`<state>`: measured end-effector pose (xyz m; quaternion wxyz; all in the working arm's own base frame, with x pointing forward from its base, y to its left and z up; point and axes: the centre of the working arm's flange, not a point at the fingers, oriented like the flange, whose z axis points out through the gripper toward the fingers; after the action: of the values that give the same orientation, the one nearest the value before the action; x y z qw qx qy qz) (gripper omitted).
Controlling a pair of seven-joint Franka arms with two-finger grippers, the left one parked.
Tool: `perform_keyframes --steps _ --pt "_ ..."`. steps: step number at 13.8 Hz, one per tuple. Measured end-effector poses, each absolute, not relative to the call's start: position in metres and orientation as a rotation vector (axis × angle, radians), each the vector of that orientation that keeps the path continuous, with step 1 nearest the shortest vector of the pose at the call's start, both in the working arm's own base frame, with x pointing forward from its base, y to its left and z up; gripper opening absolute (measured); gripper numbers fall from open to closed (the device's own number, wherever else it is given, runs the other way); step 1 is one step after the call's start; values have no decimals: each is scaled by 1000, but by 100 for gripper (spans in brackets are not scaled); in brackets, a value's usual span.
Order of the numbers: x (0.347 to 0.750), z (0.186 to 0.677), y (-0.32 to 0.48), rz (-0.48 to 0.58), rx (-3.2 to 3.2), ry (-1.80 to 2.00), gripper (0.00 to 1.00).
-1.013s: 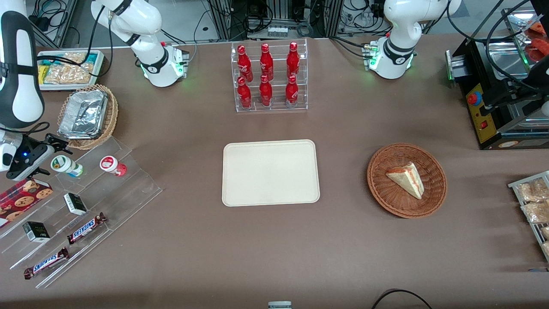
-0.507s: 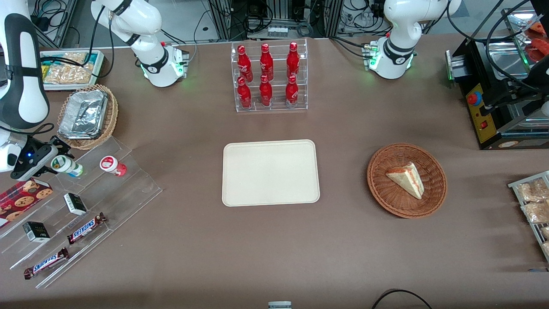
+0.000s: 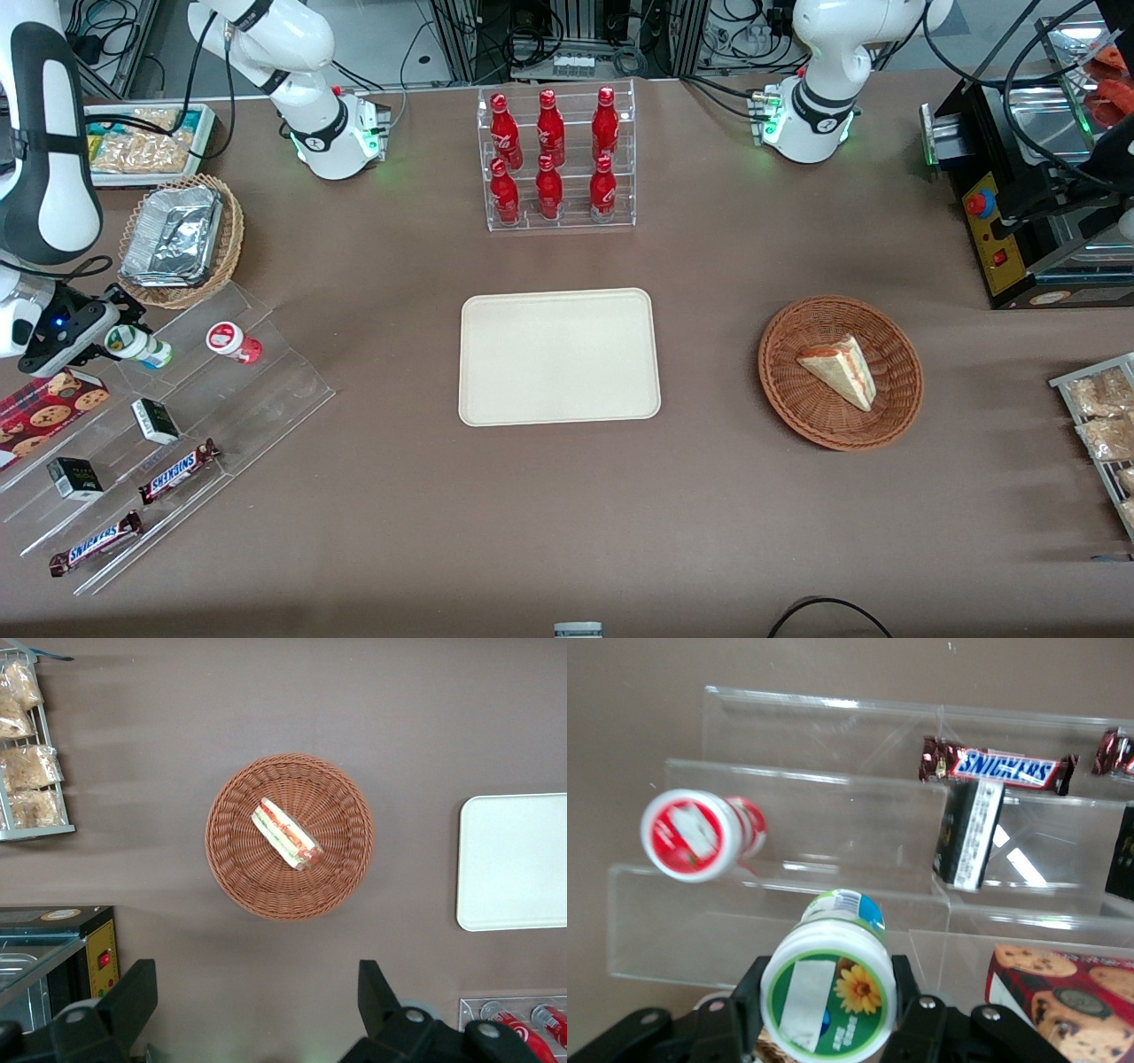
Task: Place green gum on tray
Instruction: 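Close the right gripper around the green-labelled gum bottle, then lift the gum bottle and carry it over the cream tray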
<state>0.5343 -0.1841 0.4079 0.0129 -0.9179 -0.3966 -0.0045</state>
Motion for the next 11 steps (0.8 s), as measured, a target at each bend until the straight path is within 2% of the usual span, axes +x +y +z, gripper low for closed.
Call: perform_keyframes --steps 3,11 --pt "551 441 -143 -2 -2875 -1182 59" --pt "569 452 17 85 -2964 -895 59"
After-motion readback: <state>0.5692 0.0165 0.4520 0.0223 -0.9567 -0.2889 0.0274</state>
